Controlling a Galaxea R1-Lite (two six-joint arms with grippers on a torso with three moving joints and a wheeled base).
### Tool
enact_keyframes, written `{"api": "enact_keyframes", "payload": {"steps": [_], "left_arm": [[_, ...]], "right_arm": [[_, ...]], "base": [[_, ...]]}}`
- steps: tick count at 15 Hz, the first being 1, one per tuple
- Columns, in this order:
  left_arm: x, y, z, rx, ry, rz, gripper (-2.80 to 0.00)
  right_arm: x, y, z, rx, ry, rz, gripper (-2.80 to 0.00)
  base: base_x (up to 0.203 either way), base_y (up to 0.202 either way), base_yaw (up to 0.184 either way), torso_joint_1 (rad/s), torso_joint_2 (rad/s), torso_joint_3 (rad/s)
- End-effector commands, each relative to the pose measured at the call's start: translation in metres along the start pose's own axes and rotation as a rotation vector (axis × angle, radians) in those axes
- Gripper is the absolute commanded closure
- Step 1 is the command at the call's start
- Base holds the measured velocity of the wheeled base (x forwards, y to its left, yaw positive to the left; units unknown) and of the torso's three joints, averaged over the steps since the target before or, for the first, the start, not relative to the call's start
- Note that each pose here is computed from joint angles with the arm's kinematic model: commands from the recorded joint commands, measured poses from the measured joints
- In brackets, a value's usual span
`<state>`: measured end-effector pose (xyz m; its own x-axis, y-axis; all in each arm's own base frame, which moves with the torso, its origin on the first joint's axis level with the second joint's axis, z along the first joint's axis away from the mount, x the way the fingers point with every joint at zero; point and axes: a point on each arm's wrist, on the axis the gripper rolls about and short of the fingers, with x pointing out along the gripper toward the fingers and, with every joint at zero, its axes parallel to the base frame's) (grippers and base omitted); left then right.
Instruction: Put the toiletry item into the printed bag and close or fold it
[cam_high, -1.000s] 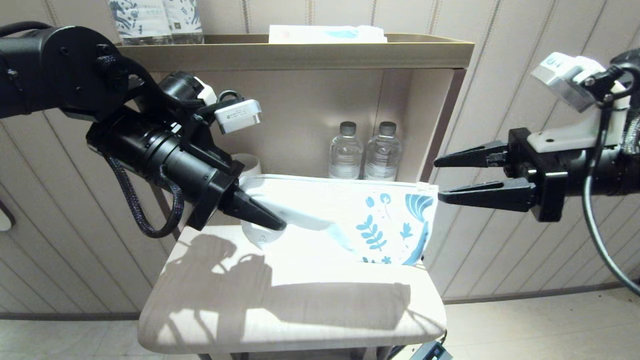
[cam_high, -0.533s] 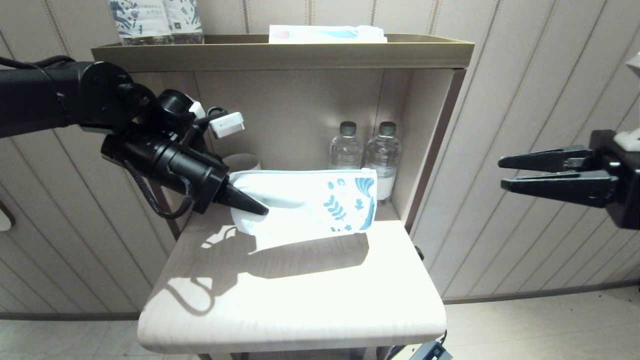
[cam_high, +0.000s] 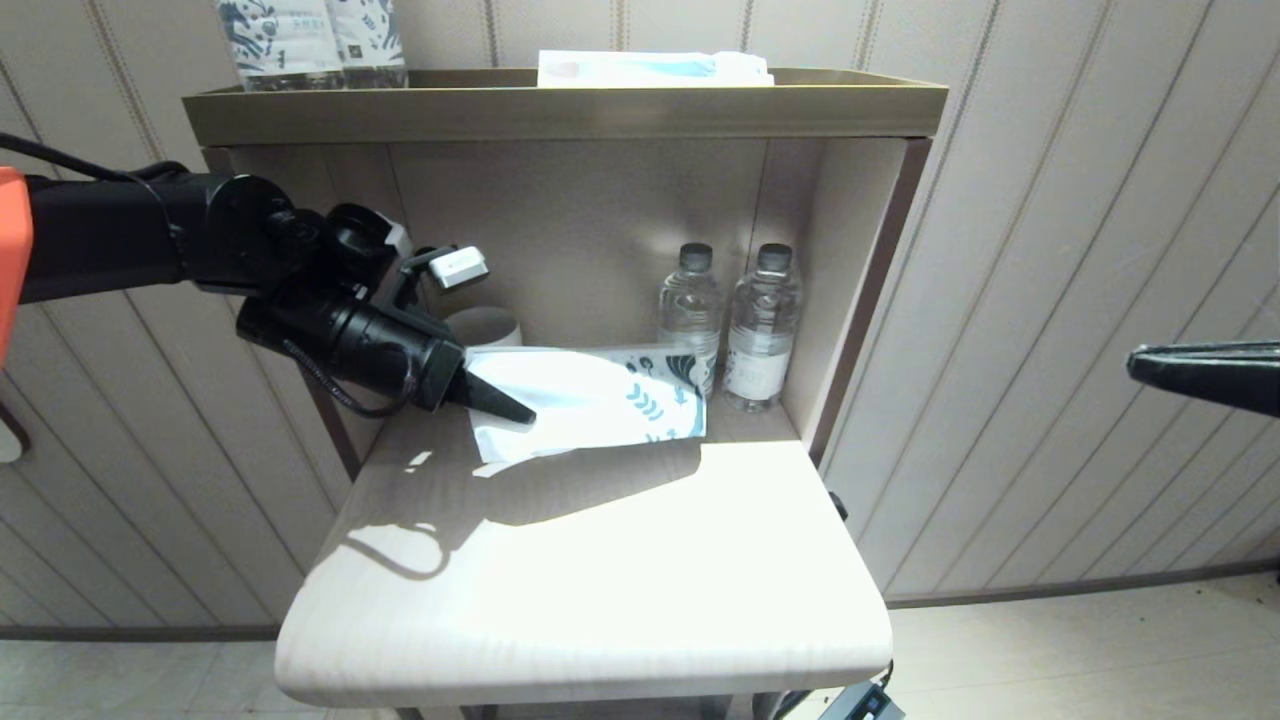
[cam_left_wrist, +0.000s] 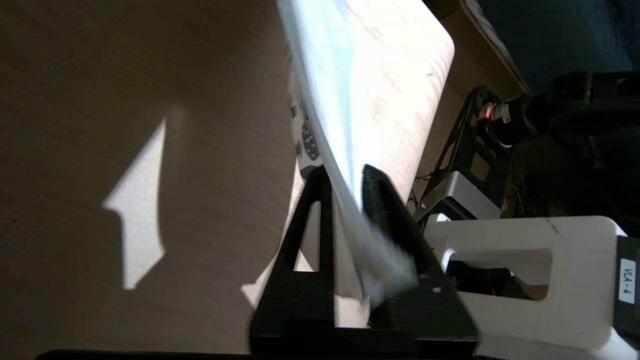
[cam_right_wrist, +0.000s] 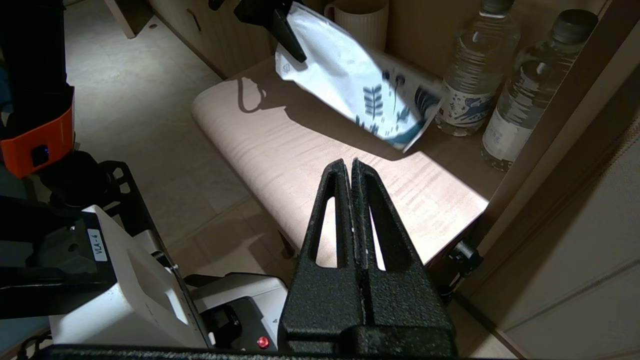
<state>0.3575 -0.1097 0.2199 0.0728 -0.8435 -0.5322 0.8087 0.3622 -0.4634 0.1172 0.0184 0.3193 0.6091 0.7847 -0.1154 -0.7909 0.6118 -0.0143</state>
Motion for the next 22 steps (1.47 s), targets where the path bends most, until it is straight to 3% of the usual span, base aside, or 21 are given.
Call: {"api": "enact_keyframes", "payload": {"steps": [1,5,8,11,15,16,22], "left_arm": [[-0.002,-0.005,-0.002,0.006,-0.006,-0.006,-2.80],[-0.012,-0.018,-0.001,0.055,-0.054,-0.018,-2.80],[-0.039,-0.039,-0.001,0.093,-0.095,0.025,-2.80],[-0.064,-0.054,-0.024,0.065,-0.072,0.141,-2.80],[-0.100,-0.087,-0.070,0.090,-0.054,0.286,-2.80],[-0.108,-0.100,-0.079,0.099,-0.066,0.311,0.00],[-0.128,-0.195,-0.150,0.155,-0.140,0.463,0.00]], "right_arm": [[-0.004,0.005,0.001,-0.009,-0.010,0.001,0.00],[-0.002,0.005,-0.002,-0.005,-0.006,0.016,0.00],[-0.001,0.006,-0.002,-0.007,-0.006,0.030,0.00],[-0.001,0.006,-0.001,-0.009,-0.009,0.033,0.00],[-0.007,0.014,-0.002,0.001,-0.021,0.031,0.00],[-0.009,0.017,-0.003,-0.001,-0.022,0.028,0.00],[-0.035,0.049,-0.020,-0.029,-0.055,-0.007,0.00]], "base": [[0.000,0.000,0.000,0.000,0.00,0.000],[0.000,0.000,0.000,0.000,0.00,0.000],[0.000,0.000,0.000,0.000,0.00,0.000],[0.000,0.000,0.000,0.000,0.00,0.000],[0.000,0.000,0.000,0.000,0.00,0.000],[0.000,0.000,0.000,0.000,0.00,0.000],[0.000,0.000,0.000,0.000,0.00,0.000]]}}
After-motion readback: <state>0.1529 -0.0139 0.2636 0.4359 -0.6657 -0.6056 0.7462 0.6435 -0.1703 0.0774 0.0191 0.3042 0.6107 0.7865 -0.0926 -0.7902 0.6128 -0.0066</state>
